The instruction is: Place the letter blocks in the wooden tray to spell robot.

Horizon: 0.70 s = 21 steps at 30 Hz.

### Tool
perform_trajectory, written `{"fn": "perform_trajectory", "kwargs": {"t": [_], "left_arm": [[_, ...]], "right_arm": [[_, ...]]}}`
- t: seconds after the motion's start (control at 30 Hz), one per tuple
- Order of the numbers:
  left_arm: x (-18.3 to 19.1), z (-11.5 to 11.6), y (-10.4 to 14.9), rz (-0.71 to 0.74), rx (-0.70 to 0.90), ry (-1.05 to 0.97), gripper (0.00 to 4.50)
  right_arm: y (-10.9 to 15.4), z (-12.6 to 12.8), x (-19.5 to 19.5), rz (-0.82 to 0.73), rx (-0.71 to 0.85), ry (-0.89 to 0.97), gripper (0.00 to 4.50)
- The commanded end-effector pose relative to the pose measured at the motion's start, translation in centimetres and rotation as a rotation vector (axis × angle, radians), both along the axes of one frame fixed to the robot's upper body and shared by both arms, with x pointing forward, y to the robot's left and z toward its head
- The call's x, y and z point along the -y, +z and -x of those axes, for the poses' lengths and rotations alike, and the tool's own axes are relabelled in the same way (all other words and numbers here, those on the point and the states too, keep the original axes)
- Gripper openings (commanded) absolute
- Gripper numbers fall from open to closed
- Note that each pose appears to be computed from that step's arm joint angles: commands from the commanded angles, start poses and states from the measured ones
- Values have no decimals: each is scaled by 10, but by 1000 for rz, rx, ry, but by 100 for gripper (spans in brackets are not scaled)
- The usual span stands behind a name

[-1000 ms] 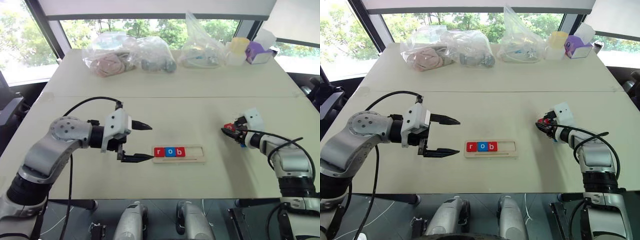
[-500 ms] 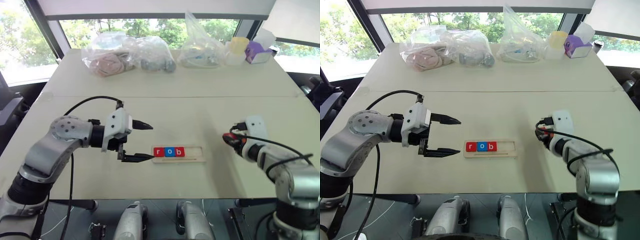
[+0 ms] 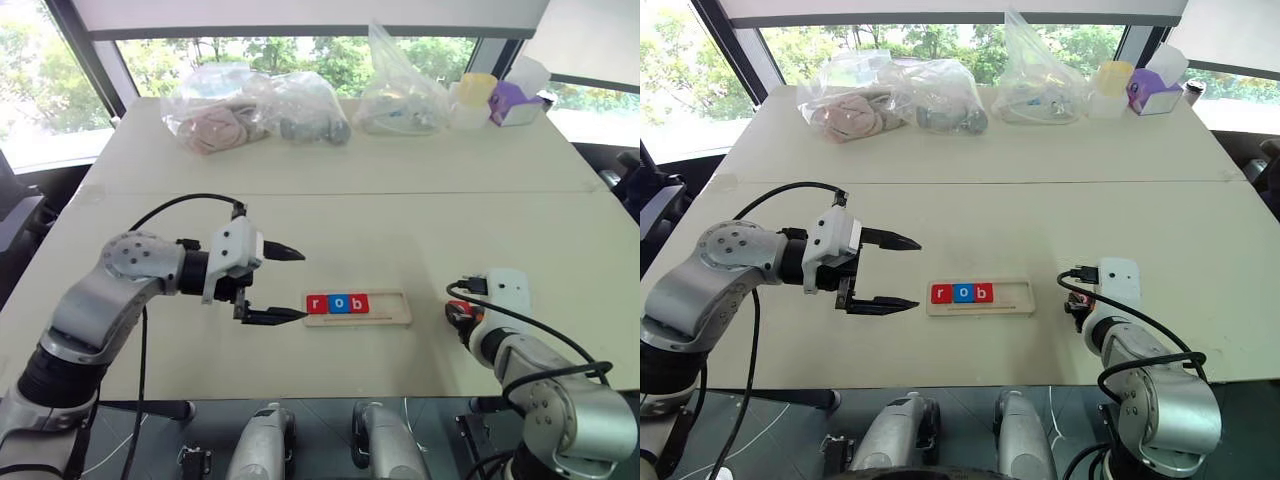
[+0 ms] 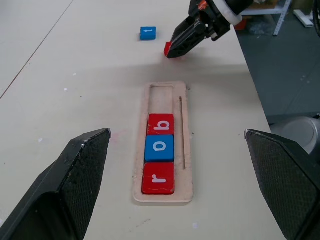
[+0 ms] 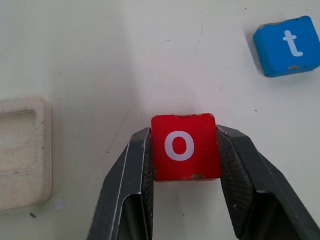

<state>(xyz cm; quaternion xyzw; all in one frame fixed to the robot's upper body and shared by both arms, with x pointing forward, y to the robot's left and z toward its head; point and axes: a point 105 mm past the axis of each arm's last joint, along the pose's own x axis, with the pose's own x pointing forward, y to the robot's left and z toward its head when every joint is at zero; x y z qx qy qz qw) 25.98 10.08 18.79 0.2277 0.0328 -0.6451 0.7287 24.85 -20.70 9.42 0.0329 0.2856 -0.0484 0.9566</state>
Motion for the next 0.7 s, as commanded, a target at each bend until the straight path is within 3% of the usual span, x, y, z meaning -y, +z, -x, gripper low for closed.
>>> {"fn": "perform_trajectory", "kwargs": {"t": [0.03, 0.43, 0.63, 0.67, 0.7], "left_arm": [[2, 3, 3, -5, 26, -20, 450], [1, 4, 2, -15, 41, -12, 450], [0, 5, 4, -6, 36, -9, 450], [0, 5, 4, -6, 35, -9, 450], [-1, 7, 3, -16, 34, -16, 450]], "right_arm": [[3, -2, 0, -11, 11, -4, 119], [3, -11, -14, -40, 10, 55, 119], [10, -13, -16, -21, 33, 89, 416], [12, -13, -16, -16, 38, 99, 447], [18, -14, -17, 11, 52, 155, 447]]}}
